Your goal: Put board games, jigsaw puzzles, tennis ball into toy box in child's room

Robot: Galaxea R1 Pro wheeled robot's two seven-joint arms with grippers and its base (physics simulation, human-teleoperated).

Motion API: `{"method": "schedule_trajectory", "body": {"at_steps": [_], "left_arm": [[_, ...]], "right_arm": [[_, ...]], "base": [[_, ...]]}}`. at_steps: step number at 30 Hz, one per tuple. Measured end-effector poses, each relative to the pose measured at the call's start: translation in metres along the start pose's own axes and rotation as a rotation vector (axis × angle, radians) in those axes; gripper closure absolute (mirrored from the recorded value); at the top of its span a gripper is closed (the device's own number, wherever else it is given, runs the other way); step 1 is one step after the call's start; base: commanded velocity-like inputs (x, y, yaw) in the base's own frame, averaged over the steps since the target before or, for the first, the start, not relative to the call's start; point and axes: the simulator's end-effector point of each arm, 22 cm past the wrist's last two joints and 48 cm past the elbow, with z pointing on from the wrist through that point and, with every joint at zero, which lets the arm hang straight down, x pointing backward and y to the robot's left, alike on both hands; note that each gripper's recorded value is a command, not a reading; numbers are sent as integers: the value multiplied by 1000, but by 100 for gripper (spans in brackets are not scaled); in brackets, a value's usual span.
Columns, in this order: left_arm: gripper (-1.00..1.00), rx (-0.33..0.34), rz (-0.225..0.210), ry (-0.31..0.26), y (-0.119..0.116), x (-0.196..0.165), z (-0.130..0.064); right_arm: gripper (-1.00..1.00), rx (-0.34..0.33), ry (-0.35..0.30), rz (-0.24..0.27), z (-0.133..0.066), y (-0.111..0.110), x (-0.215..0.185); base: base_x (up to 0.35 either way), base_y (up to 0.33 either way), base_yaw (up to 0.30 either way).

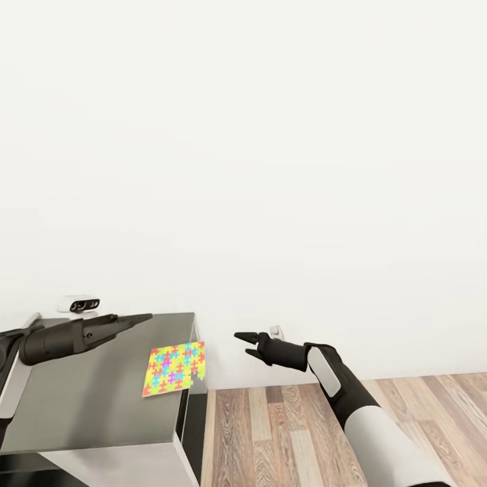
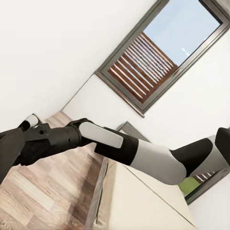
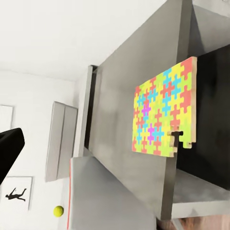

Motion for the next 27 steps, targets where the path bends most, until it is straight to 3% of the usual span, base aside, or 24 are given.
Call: {"method": "schedule_trajectory", "body": {"at_steps": [11,17,27], "left_arm": [[-100,-4,0,0,3,3,-1],[-100,-14,7,-29,4,-4,-8],[-100,-15,10,-37,5,-5,-9]], "right_arm": [[-100,-2,1,-3,3,-2,2],[-100,-2,-2,-1,2,-3,0],[-100,-6,-15,9,-1,-3,-3]], "base": [[0,0,0],[4,2,0],[93,51,0]]}}
